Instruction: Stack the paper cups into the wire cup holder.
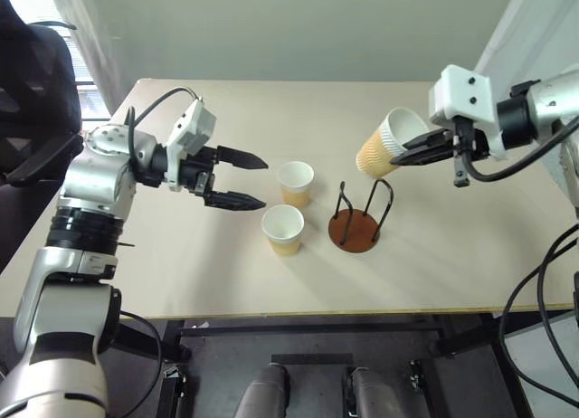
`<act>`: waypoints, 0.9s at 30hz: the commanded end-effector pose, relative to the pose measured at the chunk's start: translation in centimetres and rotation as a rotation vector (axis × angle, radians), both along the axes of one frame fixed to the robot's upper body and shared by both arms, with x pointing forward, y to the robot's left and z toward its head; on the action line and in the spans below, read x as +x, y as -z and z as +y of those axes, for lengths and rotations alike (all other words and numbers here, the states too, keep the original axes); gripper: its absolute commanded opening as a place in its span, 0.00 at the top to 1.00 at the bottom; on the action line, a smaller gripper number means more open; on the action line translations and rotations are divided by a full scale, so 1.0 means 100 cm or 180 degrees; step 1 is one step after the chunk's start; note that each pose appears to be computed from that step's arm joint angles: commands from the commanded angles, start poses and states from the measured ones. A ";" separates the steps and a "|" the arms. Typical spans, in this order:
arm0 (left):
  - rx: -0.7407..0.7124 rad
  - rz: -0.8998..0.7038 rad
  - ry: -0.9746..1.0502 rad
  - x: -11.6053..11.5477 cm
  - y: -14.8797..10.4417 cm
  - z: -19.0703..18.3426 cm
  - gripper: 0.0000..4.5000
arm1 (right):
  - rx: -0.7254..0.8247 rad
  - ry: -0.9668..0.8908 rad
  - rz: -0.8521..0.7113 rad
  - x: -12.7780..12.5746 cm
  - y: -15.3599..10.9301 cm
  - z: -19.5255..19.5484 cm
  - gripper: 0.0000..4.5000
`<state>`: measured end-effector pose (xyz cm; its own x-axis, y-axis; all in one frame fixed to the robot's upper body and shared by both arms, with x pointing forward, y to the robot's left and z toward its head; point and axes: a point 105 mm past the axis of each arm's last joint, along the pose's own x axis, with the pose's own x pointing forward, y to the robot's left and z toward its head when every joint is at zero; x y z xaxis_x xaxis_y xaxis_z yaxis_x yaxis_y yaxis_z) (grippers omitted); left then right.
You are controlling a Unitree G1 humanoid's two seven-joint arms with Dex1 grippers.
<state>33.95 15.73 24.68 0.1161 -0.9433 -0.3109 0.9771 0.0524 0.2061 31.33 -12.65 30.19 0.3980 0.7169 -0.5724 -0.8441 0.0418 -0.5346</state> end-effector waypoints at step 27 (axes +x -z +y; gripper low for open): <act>0.0025 -0.0156 0.0098 -0.005 -0.011 0.002 0.00 | -0.0352 -0.0147 0.0031 -0.007 0.022 -0.003 0.99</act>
